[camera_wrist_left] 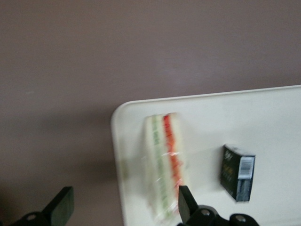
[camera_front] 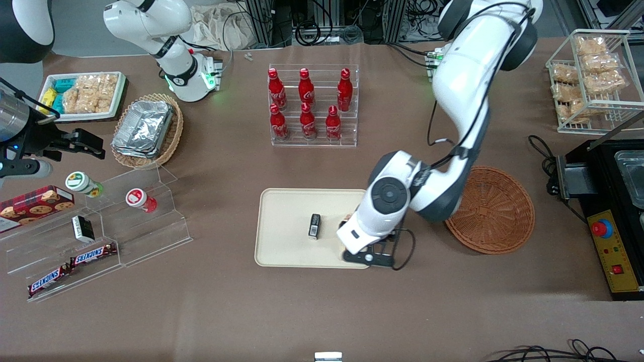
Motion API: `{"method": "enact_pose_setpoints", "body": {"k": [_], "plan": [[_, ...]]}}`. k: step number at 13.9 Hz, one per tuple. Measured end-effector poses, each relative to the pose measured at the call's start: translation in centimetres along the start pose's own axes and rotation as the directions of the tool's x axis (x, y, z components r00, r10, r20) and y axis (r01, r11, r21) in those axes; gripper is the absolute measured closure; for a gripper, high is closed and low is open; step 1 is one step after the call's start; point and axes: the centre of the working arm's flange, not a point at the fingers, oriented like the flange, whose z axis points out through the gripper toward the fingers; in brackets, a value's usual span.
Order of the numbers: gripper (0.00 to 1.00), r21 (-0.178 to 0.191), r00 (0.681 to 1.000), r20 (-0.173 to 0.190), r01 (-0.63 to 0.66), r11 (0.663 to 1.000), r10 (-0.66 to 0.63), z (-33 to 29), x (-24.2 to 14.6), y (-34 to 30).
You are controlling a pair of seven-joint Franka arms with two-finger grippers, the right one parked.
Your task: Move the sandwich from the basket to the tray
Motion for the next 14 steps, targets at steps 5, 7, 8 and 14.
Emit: {"method": "enact_pose_setpoints", "body": {"k": [5,7,8,14], "plan": [[0.0,0.061,1.0,-0.01,0.011,0.998,-0.01,-10.1,-2.5,-12.8],[0.0,0.087,0.999,-0.001,0.033,0.996,-0.033,-12.1,-5.4,-15.4],[0.0,0.101,0.999,0.006,0.042,0.994,-0.043,-12.8,-7.0,-16.3],[0.0,0.133,0.981,0.049,0.179,0.975,-0.187,-18.3,-11.1,-27.4]]}}
